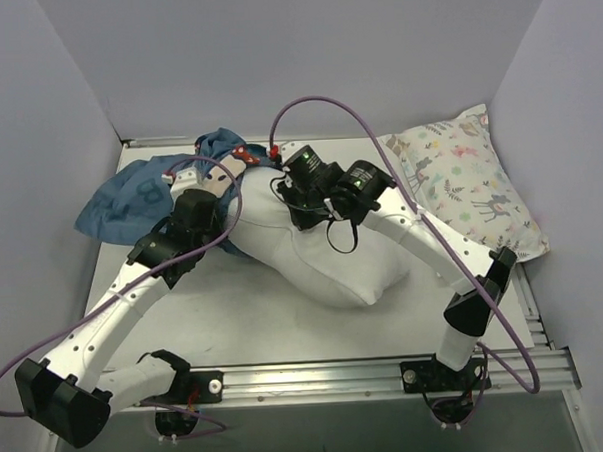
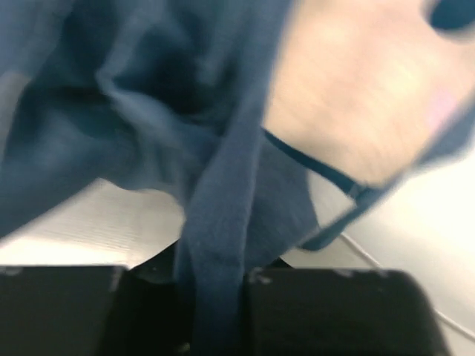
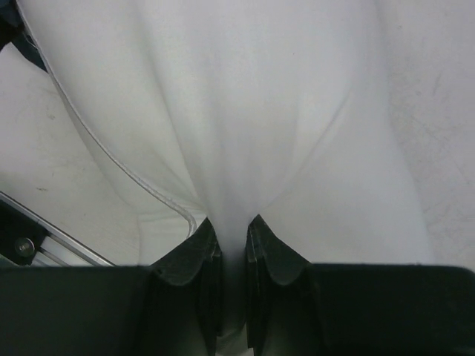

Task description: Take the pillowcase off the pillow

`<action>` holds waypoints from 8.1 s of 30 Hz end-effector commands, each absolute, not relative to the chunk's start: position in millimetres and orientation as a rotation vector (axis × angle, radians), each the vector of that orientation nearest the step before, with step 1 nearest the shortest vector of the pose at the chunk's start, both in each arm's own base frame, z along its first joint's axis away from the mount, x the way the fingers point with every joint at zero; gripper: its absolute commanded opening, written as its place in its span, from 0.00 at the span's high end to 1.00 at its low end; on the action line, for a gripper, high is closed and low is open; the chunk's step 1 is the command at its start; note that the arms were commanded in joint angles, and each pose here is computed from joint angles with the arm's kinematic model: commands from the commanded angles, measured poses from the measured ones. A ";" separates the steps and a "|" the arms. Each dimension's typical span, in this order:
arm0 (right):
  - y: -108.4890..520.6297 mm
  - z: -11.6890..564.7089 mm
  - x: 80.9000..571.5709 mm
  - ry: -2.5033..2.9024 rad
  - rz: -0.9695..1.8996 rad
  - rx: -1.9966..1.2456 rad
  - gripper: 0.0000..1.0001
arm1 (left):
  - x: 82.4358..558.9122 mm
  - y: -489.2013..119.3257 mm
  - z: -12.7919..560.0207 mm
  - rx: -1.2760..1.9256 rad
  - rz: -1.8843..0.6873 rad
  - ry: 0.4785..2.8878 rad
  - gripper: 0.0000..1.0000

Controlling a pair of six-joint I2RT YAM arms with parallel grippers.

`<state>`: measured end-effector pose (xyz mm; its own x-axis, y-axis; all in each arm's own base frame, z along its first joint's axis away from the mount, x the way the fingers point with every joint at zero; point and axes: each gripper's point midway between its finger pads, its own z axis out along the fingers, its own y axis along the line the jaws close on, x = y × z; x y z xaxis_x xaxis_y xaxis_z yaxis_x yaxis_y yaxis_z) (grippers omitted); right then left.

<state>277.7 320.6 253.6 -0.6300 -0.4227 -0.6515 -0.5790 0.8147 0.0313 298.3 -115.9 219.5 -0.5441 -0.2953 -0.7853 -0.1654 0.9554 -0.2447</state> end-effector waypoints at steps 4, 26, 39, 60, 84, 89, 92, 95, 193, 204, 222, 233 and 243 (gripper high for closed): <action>284.0 333.3 268.9 2.174 0.433 -0.592 1.00 | 322.8 -38.0 238.3 -0.606 0.119 1.996 0.96; 235.2 357.6 268.8 2.137 0.487 -0.494 1.00 | 369.9 112.9 151.5 -1.207 0.224 2.005 1.00; 230.6 331.2 267.2 2.177 0.440 -0.547 1.00 | 392.2 98.4 129.9 -1.157 0.220 2.072 1.00; 428.4 239.7 191.9 1.894 -0.023 -0.984 0.00 | 338.6 17.1 132.8 -0.946 -0.005 2.090 1.00; 370.2 338.9 184.0 2.090 0.992 -0.860 1.00 | 317.9 35.9 320.7 -0.698 0.065 1.777 1.00; 327.2 278.5 238.1 2.285 0.989 -0.622 1.00 | 334.7 5.1 289.9 -0.605 0.037 1.899 1.00; 296.7 214.2 266.3 2.454 1.018 -0.425 1.00 | 338.8 -22.0 259.5 -0.534 0.060 1.967 1.00; 256.0 155.9 294.5 2.588 0.832 -0.229 0.91 | 343.7 -42.4 236.0 -0.485 0.087 2.012 1.00; 249.9 291.5 269.4 2.169 0.176 -0.631 1.00 | 392.8 -5.8 132.2 -0.741 0.372 2.041 1.00; 210.6 301.5 287.8 2.209 0.149 -0.468 1.00 | 392.8 31.1 69.3 -0.946 0.412 2.140 1.00; 226.2 300.5 281.0 2.211 0.238 -0.583 0.86 | 405.8 36.3 77.1 -0.976 0.327 2.149 1.00; 346.1 205.1 265.3 2.109 0.063 -0.986 0.00 | 380.2 1.7 68.5 -0.924 0.186 2.174 1.00; 326.6 67.7 285.8 2.351 -0.232 -1.012 0.33 | 392.3 -8.3 96.1 -0.870 0.138 2.151 1.00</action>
<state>271.8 358.2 103.7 -0.4384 -0.7469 -0.5000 -0.6767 0.6404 -0.3633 387.6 8.3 76.6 -0.4296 -0.5413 -0.7228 -0.6776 0.7223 -0.1382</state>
